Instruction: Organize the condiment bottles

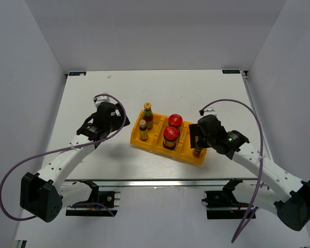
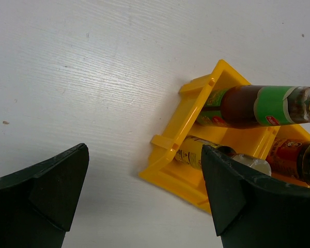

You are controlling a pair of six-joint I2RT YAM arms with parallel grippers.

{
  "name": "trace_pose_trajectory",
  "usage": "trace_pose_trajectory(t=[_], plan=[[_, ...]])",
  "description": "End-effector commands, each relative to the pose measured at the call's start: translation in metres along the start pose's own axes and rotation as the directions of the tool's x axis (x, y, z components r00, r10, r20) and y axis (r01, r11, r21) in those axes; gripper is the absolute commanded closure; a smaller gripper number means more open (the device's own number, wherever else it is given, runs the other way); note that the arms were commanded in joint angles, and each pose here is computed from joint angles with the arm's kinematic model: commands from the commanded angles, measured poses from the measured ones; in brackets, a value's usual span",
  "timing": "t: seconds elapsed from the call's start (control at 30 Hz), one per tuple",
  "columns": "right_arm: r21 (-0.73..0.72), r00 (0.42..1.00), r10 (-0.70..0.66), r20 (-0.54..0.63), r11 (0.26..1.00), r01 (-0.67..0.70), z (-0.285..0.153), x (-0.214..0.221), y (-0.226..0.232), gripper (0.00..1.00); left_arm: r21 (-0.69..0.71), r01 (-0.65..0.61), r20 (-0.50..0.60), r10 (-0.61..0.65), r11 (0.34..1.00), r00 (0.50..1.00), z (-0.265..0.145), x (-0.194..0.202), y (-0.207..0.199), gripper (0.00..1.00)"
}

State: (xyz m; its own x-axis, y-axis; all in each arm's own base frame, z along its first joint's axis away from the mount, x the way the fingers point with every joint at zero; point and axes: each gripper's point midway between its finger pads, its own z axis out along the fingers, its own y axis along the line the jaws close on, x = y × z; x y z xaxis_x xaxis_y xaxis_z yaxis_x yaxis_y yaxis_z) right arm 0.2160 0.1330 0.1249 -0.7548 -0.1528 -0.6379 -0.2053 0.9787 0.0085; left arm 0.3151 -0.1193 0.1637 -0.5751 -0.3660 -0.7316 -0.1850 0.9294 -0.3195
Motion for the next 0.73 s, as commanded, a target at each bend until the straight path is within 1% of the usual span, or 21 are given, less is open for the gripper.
trace_pose_trajectory(t=[0.0, 0.03, 0.07, 0.13, 0.17, 0.27, 0.3, 0.37, 0.4, 0.43, 0.5, 0.63, 0.7], plan=[[-0.038, 0.984, 0.069, 0.167, 0.997, -0.064, -0.034, -0.049, 0.003, 0.11, 0.011, 0.015, 0.071, -0.015, 1.000, 0.997, -0.014, -0.021, -0.003, 0.02], [-0.041, 0.978, 0.086, 0.193, 0.996, -0.080, -0.040, -0.055, 0.002, 0.11, 0.008, 0.017, 0.080, -0.017, 1.000, 0.997, -0.016, -0.025, -0.003, 0.02], [-0.043, 0.961, 0.112, 0.254, 0.994, -0.104, -0.051, -0.070, -0.001, 0.11, 0.009, 0.023, 0.100, -0.023, 1.000, 0.995, -0.020, -0.032, -0.005, 0.02], [-0.046, 0.930, 0.169, 0.326, 0.986, -0.163, -0.064, -0.087, -0.006, 0.11, 0.019, 0.030, 0.121, -0.032, 0.999, 0.992, -0.026, -0.039, -0.006, 0.02], [-0.025, 0.898, 0.196, 0.393, 0.979, -0.203, -0.073, -0.099, -0.015, 0.11, 0.018, 0.042, 0.146, -0.045, 0.999, 0.988, -0.030, -0.044, -0.005, 0.02], [0.020, 0.834, 0.254, 0.491, 0.953, -0.302, -0.090, -0.112, -0.037, 0.11, 0.000, 0.081, 0.203, -0.079, 0.997, 0.976, -0.041, -0.052, 0.005, 0.02], [0.035, 0.822, 0.260, 0.507, 0.946, -0.321, -0.092, -0.112, -0.042, 0.11, -0.031, 0.104, 0.231, -0.094, 0.994, 0.968, -0.044, -0.057, 0.012, 0.02], [0.070, 0.804, 0.270, 0.530, 0.931, -0.358, -0.096, -0.109, -0.054, 0.11, -0.079, 0.128, 0.251, -0.104, 0.989, 0.962, -0.049, -0.057, 0.025, 0.02], [0.097, 0.789, 0.285, 0.545, 0.913, -0.396, -0.098, -0.108, -0.062, 0.11, -0.109, 0.166, 0.286, -0.129, 0.980, 0.950, -0.054, -0.061, 0.035, 0.02], [0.101, 0.793, 0.281, 0.540, 0.914, -0.393, -0.098, -0.106, -0.063, 0.11, -0.116, 0.178, 0.300, -0.137, 0.977, 0.944, -0.056, -0.062, 0.038, 0.02], [0.093, 0.764, 0.310, 0.566, 0.897, -0.433, -0.102, -0.109, -0.067, 0.11, -0.121, 0.200, 0.328, -0.151, 0.972, 0.932, -0.062, -0.065, 0.043, 0.02], [0.098, 0.767, 0.306, 0.564, 0.897, -0.431, -0.101, -0.104, -0.069, 0.11, -0.111, 0.216, 0.354, -0.165, 0.970, 0.921, -0.070, -0.070, 0.045, 0.02], [0.097, 0.758, 0.314, 0.571, 0.892, -0.442, -0.102, -0.101, -0.072, 0.11, -0.106, 0.217, 0.356, -0.167, 0.970, 0.920, -0.069, -0.068, 0.046, 0.02]])
